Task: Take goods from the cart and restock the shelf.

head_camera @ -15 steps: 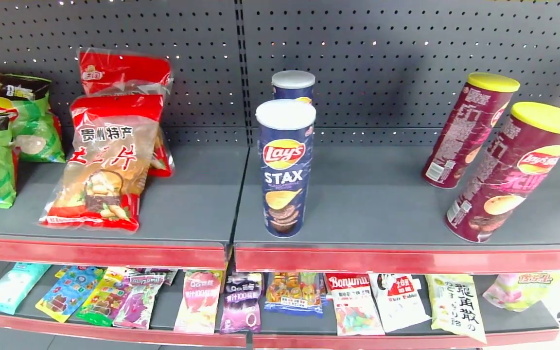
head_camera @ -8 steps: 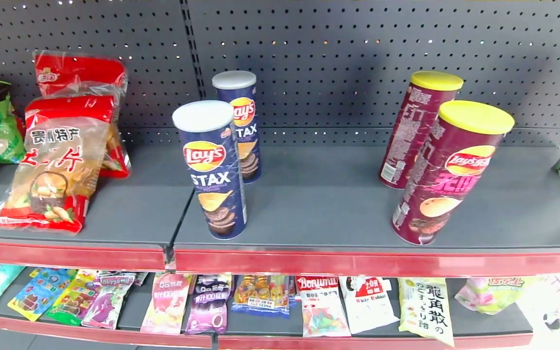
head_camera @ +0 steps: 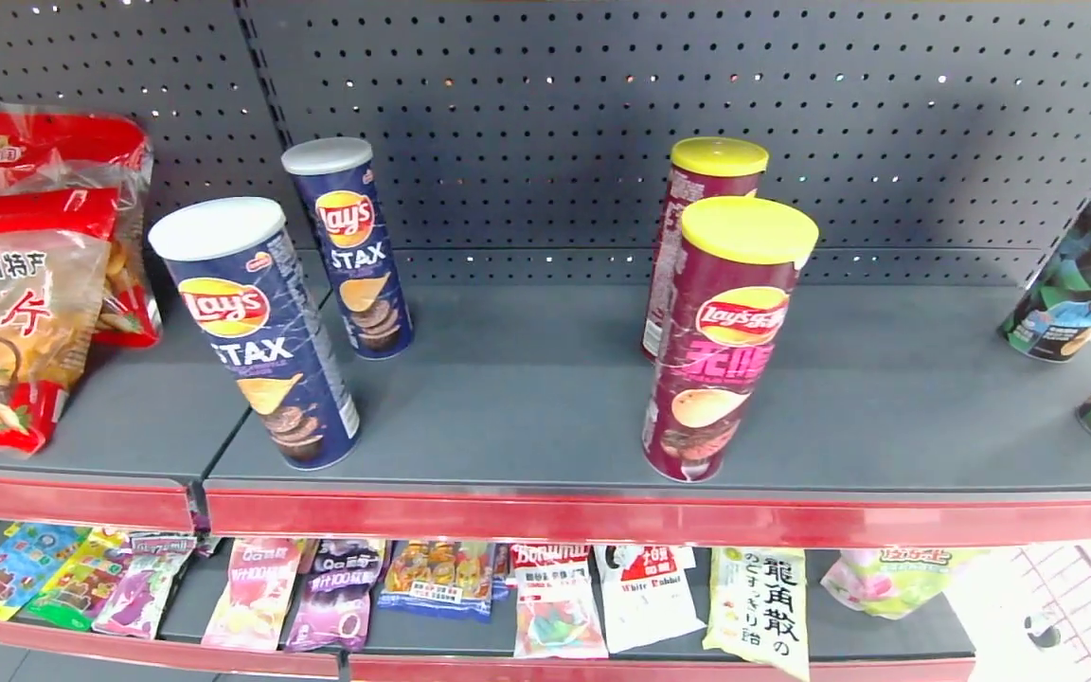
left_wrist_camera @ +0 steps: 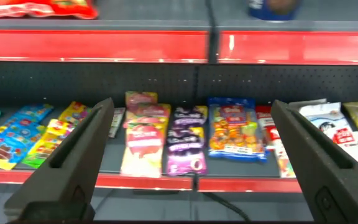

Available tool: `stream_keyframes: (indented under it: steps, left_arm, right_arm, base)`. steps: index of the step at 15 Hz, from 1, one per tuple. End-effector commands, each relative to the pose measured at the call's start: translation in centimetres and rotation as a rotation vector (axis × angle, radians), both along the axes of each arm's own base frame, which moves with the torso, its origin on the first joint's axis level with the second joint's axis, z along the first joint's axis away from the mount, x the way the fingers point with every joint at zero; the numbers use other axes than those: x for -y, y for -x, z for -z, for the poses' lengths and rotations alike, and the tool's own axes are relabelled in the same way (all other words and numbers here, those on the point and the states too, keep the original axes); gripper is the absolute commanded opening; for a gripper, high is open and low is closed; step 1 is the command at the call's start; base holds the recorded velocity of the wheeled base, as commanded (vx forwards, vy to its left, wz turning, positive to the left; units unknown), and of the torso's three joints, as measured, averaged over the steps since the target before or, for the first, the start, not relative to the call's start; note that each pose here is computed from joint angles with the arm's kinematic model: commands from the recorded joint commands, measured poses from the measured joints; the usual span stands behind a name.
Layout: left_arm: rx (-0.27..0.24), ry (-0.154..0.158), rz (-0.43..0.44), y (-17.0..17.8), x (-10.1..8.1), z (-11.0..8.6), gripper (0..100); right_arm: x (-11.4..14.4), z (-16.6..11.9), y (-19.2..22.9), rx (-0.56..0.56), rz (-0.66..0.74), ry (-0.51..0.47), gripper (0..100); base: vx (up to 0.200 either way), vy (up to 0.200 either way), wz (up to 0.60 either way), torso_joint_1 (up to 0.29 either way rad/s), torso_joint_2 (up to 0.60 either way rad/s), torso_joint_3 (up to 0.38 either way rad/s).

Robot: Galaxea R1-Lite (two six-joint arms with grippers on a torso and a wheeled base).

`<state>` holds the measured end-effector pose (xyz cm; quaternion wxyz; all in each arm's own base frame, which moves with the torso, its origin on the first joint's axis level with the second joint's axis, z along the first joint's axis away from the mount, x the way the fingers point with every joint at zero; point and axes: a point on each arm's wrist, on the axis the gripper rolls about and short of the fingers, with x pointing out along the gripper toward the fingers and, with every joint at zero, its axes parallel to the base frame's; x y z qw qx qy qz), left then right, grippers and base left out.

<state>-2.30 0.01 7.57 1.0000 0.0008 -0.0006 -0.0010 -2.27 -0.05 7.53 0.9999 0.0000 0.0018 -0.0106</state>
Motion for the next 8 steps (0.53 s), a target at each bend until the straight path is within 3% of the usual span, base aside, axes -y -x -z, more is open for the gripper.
stream_keyframes:
  steps: [1,2,8]
  left_arm:
    - [-0.001,0.0,0.0,-0.01,0.0,0.0,100]
    - [-0.001,0.0,0.0,-0.01,0.0,0.0,100]
    - [-0.001,0.0,0.0,-0.01,0.0,0.0,100]
  right_arm:
    - [0.0,0.0,0.0,0.001,0.0,0.0,100]
    - [0.0,0.0,0.0,0.001,0.0,0.0,100]
    - [0.0,0.0,0.0,0.001,0.0,0.0,100]
  base:
    - [0.0,-0.2,0.0,-0.002,0.0,-0.002]
    - [0.0,-0.2,0.0,0.007,0.0,0.002]
    - [0.0,0.0,0.0,0.0,0.0,0.0]
